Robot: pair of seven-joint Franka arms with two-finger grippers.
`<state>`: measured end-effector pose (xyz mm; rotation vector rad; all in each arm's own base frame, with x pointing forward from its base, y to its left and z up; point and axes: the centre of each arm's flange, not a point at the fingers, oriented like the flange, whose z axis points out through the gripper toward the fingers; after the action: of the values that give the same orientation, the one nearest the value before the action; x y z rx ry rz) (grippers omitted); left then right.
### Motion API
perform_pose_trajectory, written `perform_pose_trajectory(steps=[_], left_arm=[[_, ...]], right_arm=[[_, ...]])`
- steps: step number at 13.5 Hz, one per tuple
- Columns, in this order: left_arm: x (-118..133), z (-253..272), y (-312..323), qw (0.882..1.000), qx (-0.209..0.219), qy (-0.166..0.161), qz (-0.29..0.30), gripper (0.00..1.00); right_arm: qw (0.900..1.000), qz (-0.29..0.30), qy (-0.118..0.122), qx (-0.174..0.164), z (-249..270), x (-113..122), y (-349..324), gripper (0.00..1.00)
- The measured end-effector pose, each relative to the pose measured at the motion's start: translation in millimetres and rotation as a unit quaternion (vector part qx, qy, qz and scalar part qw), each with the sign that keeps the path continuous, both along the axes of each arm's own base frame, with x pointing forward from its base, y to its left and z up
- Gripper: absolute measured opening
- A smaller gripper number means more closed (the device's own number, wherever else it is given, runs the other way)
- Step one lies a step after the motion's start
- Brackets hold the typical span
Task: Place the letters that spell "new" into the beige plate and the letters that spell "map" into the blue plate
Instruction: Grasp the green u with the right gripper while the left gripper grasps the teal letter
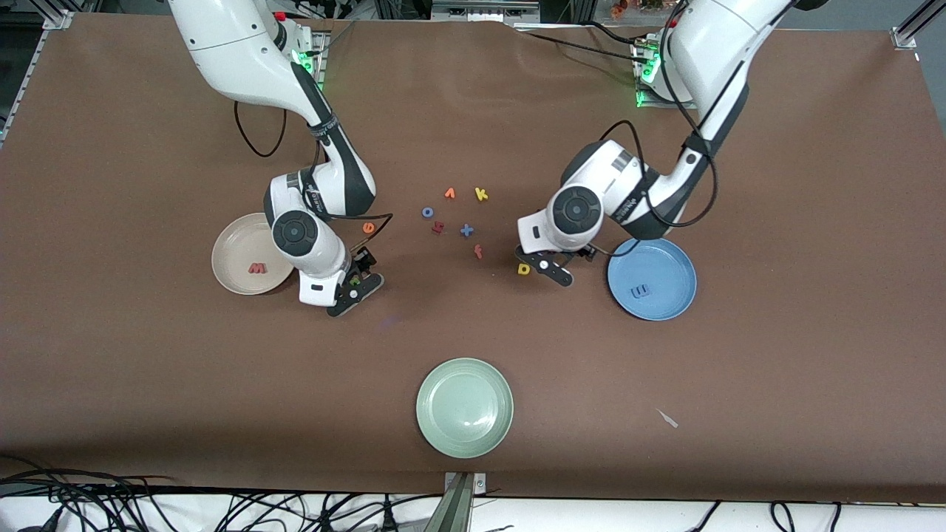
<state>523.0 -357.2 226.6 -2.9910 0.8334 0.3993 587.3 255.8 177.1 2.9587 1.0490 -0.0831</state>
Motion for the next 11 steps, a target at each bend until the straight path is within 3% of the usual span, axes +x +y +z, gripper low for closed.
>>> perform_pose_trajectory(steps=[1,2,4,5,7,8,11], left_arm=[[-11,-9,-9,1.000,-0.003,-0.008,0.008,1.00],[-20,-17,-15,1.000,-0.004,-0.016,0.014,1.00],[-32,-29,-18,0.999,0.010,-0.032,0.012,1.00],[-35,-33,-17,0.999,0.018,-0.035,0.013,1.00],[-40,-39,-16,0.999,0.027,-0.040,0.004,1.00],[-40,-42,-17,0.999,0.026,-0.045,0.000,1.00],[-37,-57,-18,0.998,0.013,-0.059,-0.006,0.98]], right_arm=[[1.000,0.001,0.001,0.000,-1,-1,0,0.68],[1.000,0.001,0.001,-0.001,-2,-1,1,0.68],[1.000,0.001,-0.002,0.000,-1,0,1,0.55],[1.000,0.001,-0.002,0.000,-1,0,1,0.53],[1.000,0.002,-0.004,0.002,1,1,2,0.32],[1.000,0.003,-0.003,0.002,2,1,4,0.26],[1.000,0.003,-0.003,0.002,3,1,4,0.26]])
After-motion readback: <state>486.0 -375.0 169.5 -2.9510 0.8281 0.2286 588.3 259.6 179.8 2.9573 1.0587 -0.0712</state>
